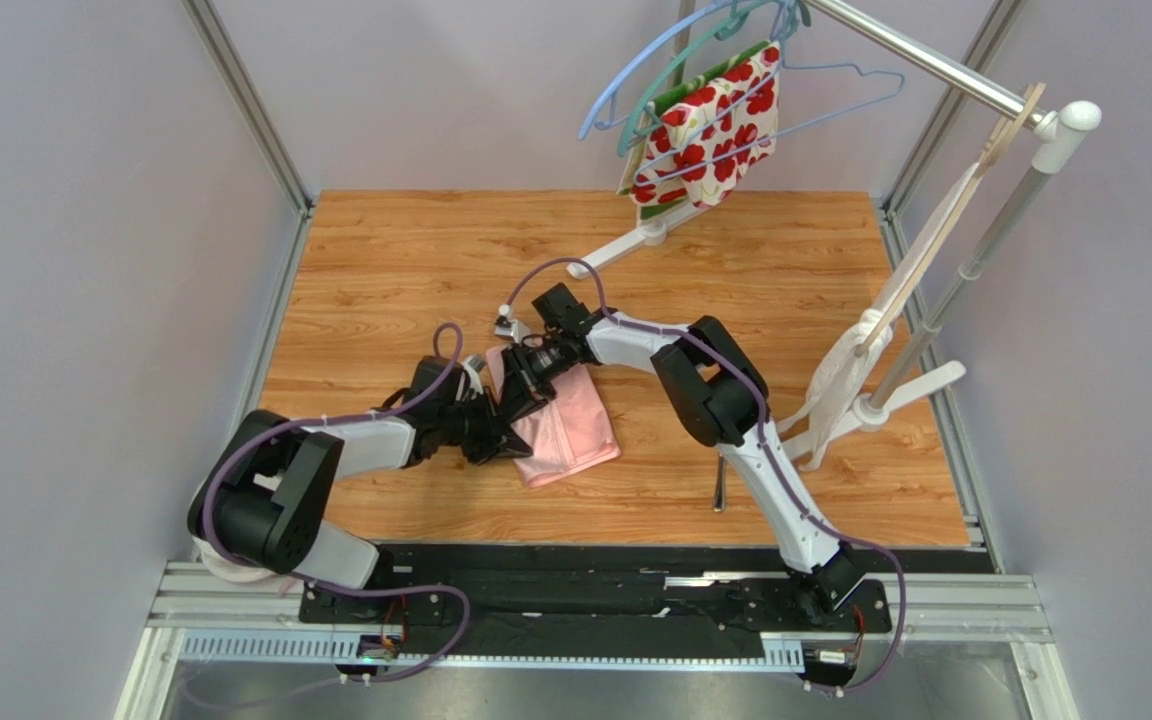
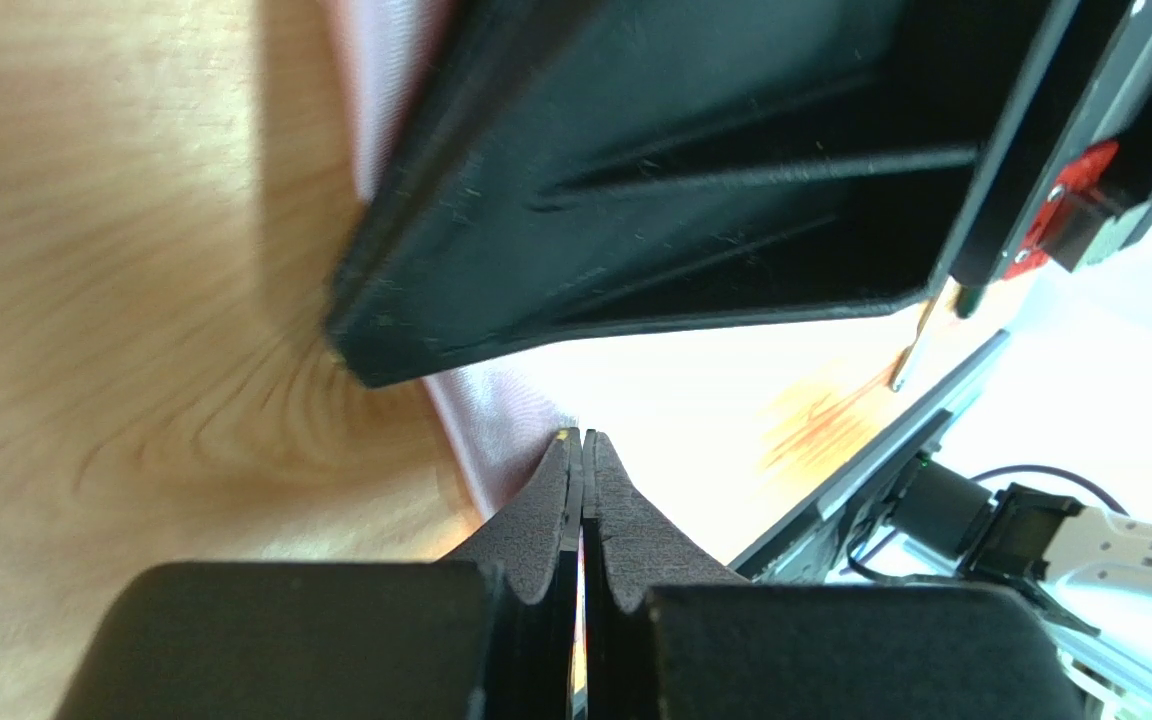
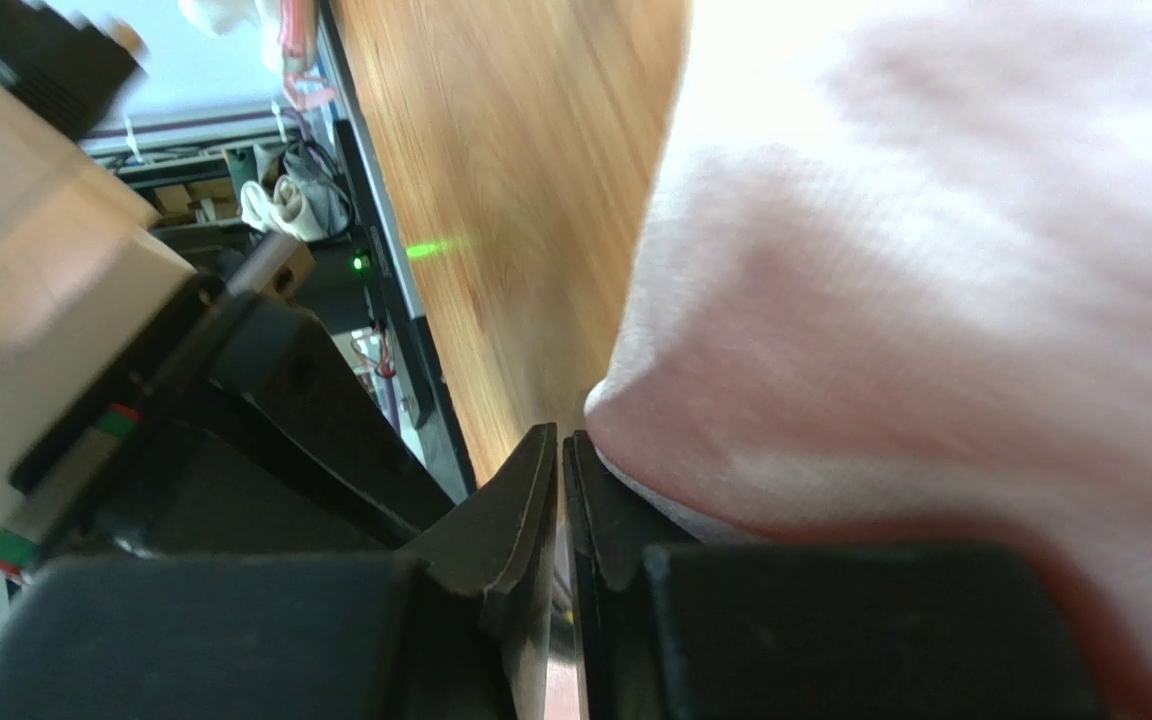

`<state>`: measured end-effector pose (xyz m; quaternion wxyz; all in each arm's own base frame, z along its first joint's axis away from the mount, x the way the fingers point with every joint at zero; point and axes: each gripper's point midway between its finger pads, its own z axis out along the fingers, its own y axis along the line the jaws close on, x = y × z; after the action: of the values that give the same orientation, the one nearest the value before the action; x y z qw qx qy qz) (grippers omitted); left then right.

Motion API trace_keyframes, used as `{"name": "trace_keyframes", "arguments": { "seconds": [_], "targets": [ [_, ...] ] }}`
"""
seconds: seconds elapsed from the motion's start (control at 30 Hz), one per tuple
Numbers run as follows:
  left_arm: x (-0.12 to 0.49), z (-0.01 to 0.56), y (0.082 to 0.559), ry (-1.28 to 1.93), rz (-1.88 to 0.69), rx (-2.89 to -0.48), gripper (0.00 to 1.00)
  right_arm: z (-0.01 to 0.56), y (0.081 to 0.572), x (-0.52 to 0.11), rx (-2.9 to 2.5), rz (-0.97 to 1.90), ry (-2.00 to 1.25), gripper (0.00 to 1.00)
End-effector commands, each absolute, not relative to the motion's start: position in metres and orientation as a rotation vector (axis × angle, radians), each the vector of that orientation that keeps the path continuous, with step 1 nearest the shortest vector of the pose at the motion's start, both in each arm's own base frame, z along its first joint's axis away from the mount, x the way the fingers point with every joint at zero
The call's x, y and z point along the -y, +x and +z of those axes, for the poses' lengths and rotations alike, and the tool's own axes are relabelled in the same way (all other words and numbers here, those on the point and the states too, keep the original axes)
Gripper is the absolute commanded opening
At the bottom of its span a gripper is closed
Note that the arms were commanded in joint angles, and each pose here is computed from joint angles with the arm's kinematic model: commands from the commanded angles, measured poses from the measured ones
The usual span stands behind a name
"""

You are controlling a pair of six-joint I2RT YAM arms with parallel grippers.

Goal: Fold the napkin into a case and place the utensils inside
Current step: Smooth out the 2/3-rectangle-folded napkin.

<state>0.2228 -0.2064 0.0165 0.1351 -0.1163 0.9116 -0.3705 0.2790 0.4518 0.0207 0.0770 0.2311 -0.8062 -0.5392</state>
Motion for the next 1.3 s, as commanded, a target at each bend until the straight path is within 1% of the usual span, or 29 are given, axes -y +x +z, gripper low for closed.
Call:
{"name": "trace_keyframes", "arguments": {
  "seconds": [0.0, 0.1, 0.13, 0.23, 0.27, 0.37, 0.47, 0.6, 0.63, 0.7, 0.77, 0.8, 0.87, 0.9, 0.97, 1.0, 1.07, 1.1, 1.2, 1.27],
  "targets": [
    [0.21, 0.012, 0.22, -0.332, -1.121, -2.627, 0.0, 0.008, 0.295, -0.46, 2.453, -1.648, 0.714, 0.12],
    [0.208, 0.017, 0.215, -0.322, -1.122, -2.63, 0.0, 0.015, 0.296, -0.459, 2.458, -1.656, 0.706, 0.12],
    [0.207, 0.027, 0.216, -0.304, -1.116, -2.601, 0.0, 0.017, 0.295, -0.458, 2.458, -1.657, 0.707, 0.11],
    [0.204, 0.048, 0.218, -0.278, -1.1, -2.568, 0.0, 0.04, 0.298, -0.459, 2.48, -1.683, 0.726, 0.11],
    [0.201, 0.048, 0.212, -0.295, -1.079, -2.604, 0.01, 0.054, 0.299, -0.459, 2.482, -1.702, 0.731, 0.12],
    [0.203, 0.064, 0.213, -0.281, -1.104, -2.57, 0.01, 0.077, 0.306, -0.456, 2.519, -1.729, 0.72, 0.12],
    [0.202, 0.061, 0.21, -0.295, -1.102, -2.576, 0.01, 0.092, 0.313, -0.451, 2.547, -1.749, 0.701, 0.12],
    [0.203, 0.04, 0.197, -0.337, -1.147, -2.613, 0.01, 0.114, 0.325, -0.433, 2.631, -1.76, 0.665, 0.15],
    [0.205, 0.04, 0.199, -0.322, -1.164, -2.594, 0.01, 0.114, 0.334, -0.426, 2.68, -1.751, 0.645, 0.17],
    [0.205, 0.039, 0.199, -0.304, -1.156, -2.599, 0.01, 0.102, 0.334, -0.408, 2.751, -1.668, 0.603, 0.2],
    [0.203, 0.046, 0.202, -0.275, -1.138, -2.579, 0.01, 0.1, 0.34, -0.391, 2.846, -1.605, 0.562, 0.2],
    [0.206, 0.063, 0.213, -0.238, -1.142, -2.515, 0.03, 0.089, 0.337, -0.381, 2.877, -1.552, 0.524, 0.2],
    [0.199, 0.069, 0.217, -0.218, -1.057, -2.531, 0.05, 0.086, 0.334, -0.375, 2.907, -1.53, 0.515, 0.2],
    [0.201, 0.088, 0.232, -0.193, -1.042, -2.491, 0.05, 0.077, 0.333, -0.371, 2.938, -1.485, 0.493, 0.19],
    [0.198, 0.095, 0.241, -0.183, -0.985, -2.514, 0.05, 0.063, 0.326, -0.362, 2.963, -1.428, 0.453, 0.17],
    [0.203, 0.105, 0.257, -0.169, -0.978, -2.505, 0.03, 0.058, 0.326, -0.358, 2.977, -1.41, 0.432, 0.14],
    [0.198, 0.103, 0.27, -0.185, -0.903, -2.554, 0.01, 0.047, 0.322, -0.353, 2.995, -1.376, 0.401, 0.12],
    [0.2, 0.104, 0.287, -0.195, -0.882, -2.569, 0.0, 0.045, 0.321, -0.352, 2.998, -1.366, 0.396, 0.08],
    [0.201, 0.096, 0.314, -0.215, -0.842, -2.614, 0.0, 0.032, 0.319, -0.345, 3.021, -1.311, 0.353, 0.01],
    [0.203, 0.091, 0.327, -0.235, -0.83, -2.627, 0.0, 0.027, 0.318, -0.344, 3.029, -1.291, 0.341, 0.0]
  ]
}}
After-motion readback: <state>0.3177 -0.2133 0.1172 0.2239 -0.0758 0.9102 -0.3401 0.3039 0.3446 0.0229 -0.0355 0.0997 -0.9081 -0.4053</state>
